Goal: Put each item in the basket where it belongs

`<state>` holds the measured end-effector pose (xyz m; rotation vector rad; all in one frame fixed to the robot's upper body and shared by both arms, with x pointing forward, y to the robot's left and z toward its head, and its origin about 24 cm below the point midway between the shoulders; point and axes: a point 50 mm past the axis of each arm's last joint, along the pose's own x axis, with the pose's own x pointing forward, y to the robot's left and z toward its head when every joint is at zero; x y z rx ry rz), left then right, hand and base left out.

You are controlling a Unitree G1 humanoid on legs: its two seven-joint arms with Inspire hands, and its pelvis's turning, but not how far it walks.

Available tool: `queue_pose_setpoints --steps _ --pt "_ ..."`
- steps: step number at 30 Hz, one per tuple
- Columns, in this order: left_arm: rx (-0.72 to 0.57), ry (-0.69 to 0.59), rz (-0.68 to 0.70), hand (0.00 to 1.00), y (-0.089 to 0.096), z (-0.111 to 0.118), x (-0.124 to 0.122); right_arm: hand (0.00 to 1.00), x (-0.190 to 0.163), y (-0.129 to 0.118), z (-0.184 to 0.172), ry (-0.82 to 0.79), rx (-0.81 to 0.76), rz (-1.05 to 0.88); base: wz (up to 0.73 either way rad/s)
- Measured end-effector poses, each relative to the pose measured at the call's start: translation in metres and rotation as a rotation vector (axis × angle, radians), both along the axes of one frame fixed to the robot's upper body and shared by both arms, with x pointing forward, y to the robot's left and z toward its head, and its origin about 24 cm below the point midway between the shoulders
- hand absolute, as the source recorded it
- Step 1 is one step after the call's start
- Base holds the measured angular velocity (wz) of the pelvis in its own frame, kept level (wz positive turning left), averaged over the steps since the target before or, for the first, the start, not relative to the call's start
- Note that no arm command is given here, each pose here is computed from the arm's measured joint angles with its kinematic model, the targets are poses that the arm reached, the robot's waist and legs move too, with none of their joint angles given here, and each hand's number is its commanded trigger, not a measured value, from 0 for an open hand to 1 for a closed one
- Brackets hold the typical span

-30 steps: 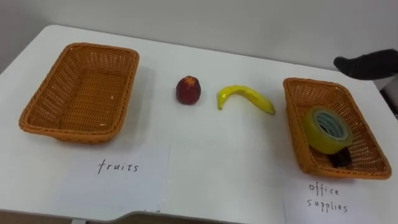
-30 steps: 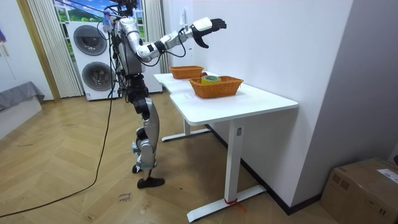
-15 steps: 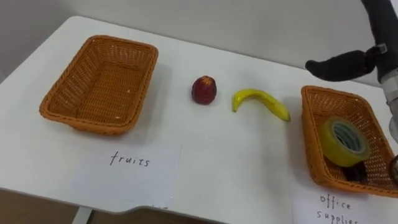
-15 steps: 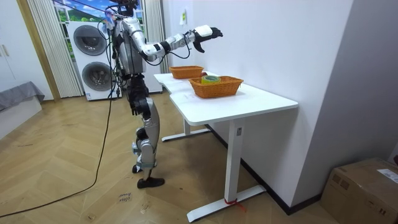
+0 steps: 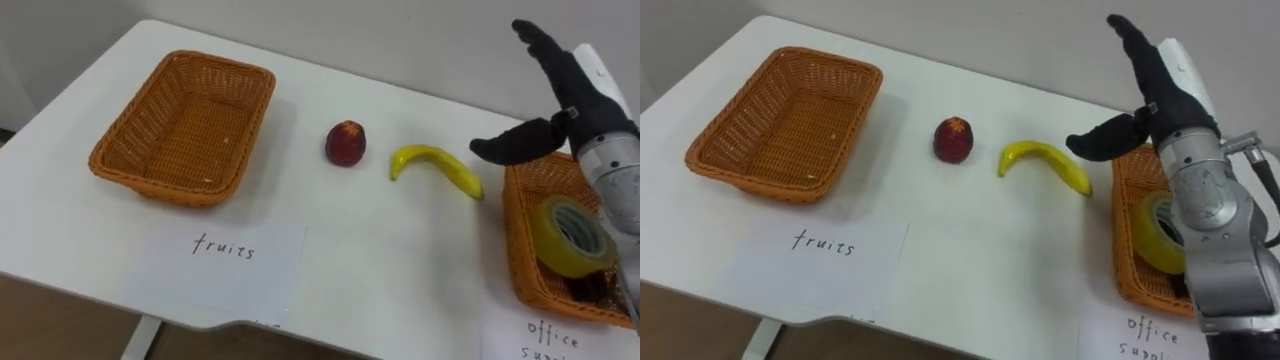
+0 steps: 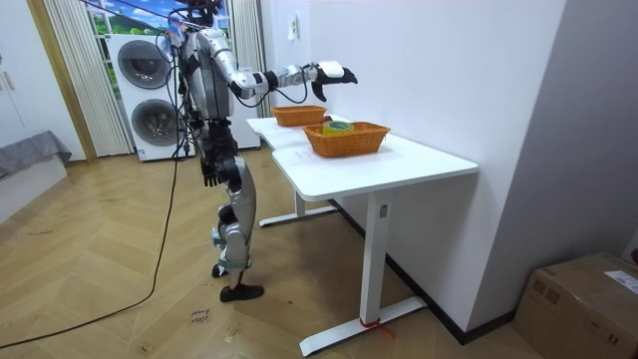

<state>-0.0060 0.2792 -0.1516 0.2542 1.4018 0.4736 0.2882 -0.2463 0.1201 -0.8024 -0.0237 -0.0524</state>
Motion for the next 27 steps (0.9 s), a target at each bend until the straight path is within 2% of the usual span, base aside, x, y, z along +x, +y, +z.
queue_pose_setpoints --steps 10,17,27 --pt "-0.008 0.028 -0.009 0.0 -0.001 -0.001 -0.002 0.0 0.006 0.009 -0.01 0.066 -0.008 0.047 0.04" --pt "-0.022 0.048 -0.025 0.0 -0.001 -0.001 -0.003 0.0 0.009 0.007 -0.016 0.105 -0.006 0.035 0.03" --pt "-0.036 0.027 -0.052 0.0 0.001 0.001 0.003 0.0 0.009 0.011 -0.028 0.175 -0.022 0.065 0.07"
